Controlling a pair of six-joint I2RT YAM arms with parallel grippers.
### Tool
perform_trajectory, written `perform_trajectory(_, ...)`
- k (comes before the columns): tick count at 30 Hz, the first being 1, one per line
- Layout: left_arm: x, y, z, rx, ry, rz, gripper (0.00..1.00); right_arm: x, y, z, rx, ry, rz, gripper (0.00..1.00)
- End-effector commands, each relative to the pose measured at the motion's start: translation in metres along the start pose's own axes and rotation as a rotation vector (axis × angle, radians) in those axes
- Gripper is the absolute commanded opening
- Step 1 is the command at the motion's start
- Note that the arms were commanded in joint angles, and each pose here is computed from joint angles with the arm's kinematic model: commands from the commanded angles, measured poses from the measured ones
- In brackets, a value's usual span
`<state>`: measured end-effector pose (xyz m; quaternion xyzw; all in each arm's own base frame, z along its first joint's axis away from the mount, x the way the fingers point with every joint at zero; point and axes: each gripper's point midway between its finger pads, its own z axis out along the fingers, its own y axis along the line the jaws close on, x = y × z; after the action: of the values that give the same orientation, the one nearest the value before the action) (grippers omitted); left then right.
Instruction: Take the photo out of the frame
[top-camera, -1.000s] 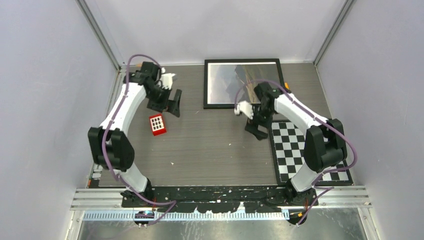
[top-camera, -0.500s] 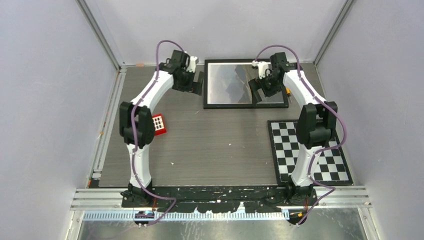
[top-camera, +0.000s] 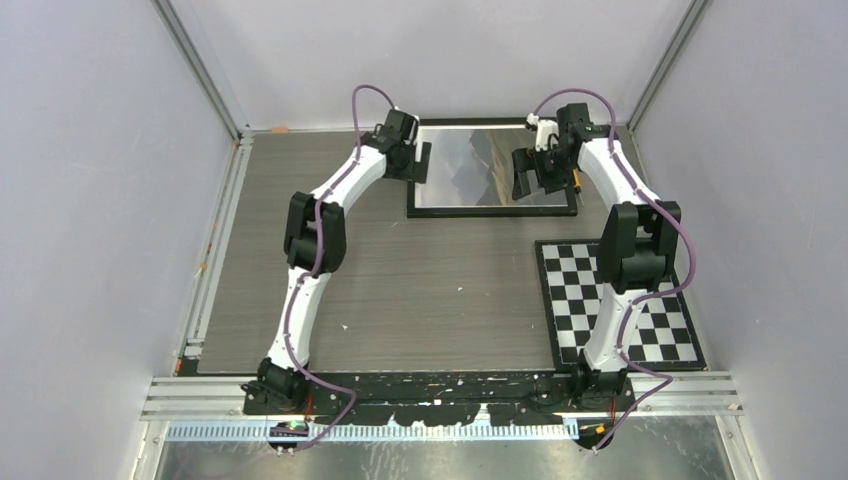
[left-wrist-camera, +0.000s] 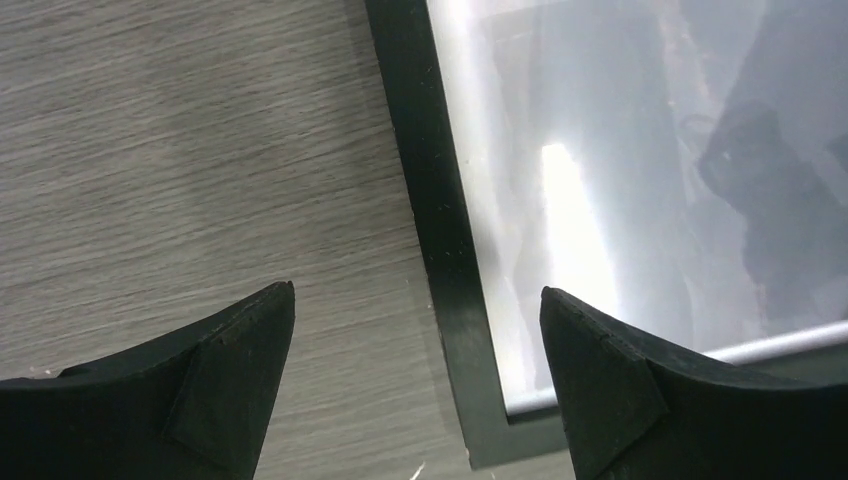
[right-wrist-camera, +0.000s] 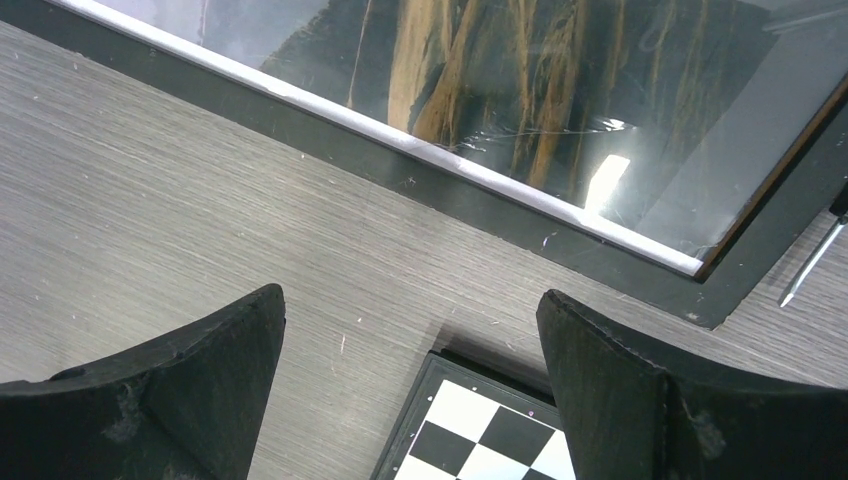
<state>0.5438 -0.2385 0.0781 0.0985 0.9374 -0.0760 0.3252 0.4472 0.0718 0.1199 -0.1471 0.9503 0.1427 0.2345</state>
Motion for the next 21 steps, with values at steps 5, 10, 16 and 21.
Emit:
perform_trajectory(5,-0.008,0.011,0.019,-0.148,-0.057,0.027,0.87,-0.010,0.003,-0.024,0.007,-0.067,0.005,1.00)
perform_trajectory(10,0.014,0.020,0.023,-0.187,0.012,0.047,0.86,-0.008,0.001,-0.022,0.012,-0.062,0.010,1.00)
perform_trajectory(16,0.049,0.043,0.015,-0.221,0.133,0.026,0.85,-0.009,0.000,-0.023,0.013,-0.061,0.006,1.00)
perform_trajectory(21,0.064,0.067,0.002,-0.229,0.181,-0.008,0.84,-0.007,-0.001,-0.020,0.014,-0.047,0.008,1.00)
